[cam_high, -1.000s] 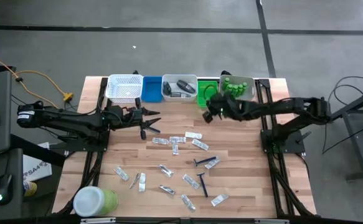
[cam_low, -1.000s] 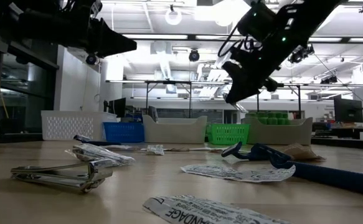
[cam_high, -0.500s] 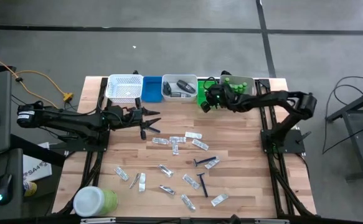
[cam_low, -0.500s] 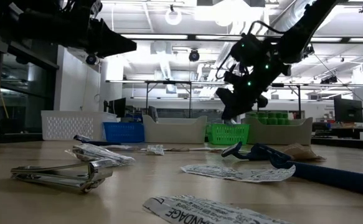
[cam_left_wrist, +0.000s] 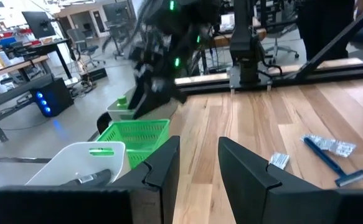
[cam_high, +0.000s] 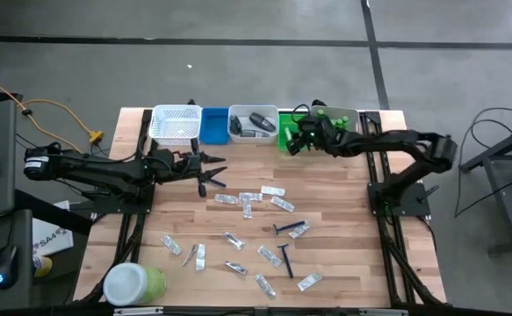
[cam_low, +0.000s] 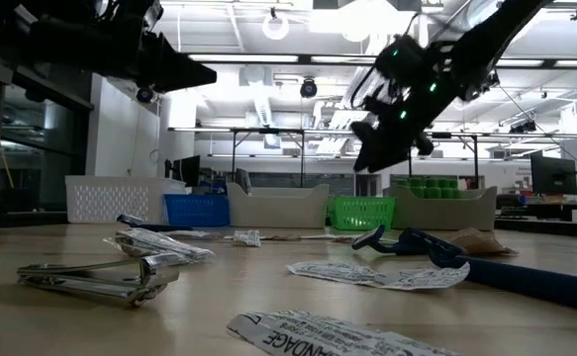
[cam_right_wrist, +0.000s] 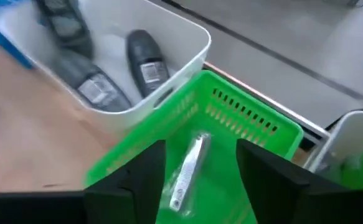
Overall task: Pick & Place Travel size toiletries
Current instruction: Put the nail cutter into the green bin
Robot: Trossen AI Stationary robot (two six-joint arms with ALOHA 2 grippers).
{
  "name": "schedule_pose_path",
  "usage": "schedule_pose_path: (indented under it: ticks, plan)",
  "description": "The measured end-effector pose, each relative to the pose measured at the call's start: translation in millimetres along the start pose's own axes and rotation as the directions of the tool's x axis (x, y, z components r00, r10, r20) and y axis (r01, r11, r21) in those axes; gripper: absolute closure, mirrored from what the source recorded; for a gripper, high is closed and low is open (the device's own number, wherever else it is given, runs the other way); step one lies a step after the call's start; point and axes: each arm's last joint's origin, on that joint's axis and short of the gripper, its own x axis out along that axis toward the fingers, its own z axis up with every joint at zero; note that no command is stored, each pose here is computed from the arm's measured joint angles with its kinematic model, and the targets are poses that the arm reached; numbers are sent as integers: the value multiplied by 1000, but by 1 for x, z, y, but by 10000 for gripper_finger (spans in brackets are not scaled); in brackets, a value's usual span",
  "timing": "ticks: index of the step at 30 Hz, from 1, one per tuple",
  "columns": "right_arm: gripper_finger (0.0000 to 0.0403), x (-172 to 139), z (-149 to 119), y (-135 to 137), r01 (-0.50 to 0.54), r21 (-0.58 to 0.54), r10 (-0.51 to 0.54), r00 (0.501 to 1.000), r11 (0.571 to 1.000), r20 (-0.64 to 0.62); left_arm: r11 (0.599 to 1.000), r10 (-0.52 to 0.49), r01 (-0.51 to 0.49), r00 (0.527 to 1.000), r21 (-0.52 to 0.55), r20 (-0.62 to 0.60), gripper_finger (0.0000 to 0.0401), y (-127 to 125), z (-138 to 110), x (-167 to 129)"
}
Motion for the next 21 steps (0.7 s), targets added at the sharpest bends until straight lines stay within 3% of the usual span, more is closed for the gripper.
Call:
schedule_pose_path:
  ticks: [6,10,15,18,21]
  plan:
    - [195,-53,2,12,-170,34,172,981,985,-91,1000,-2,3,996,11,-92,290,-1,-5,1]
    - [202,-90,-8,30,-252,-55,242,959,966,-144,1000,-26,28,968,4,-250,290,0,0,4]
    - [212,-124,-22,52,-322,-141,299,940,936,-162,986,-79,-1,880,-166,-469,290,-6,18,0]
    - [217,-138,-33,65,-358,-200,327,929,912,-175,962,-107,-73,787,-263,-608,290,-16,24,-12]
    - [221,-147,-48,75,-378,-228,343,922,898,-179,926,-115,-161,742,-342,-660,290,-28,35,-23]
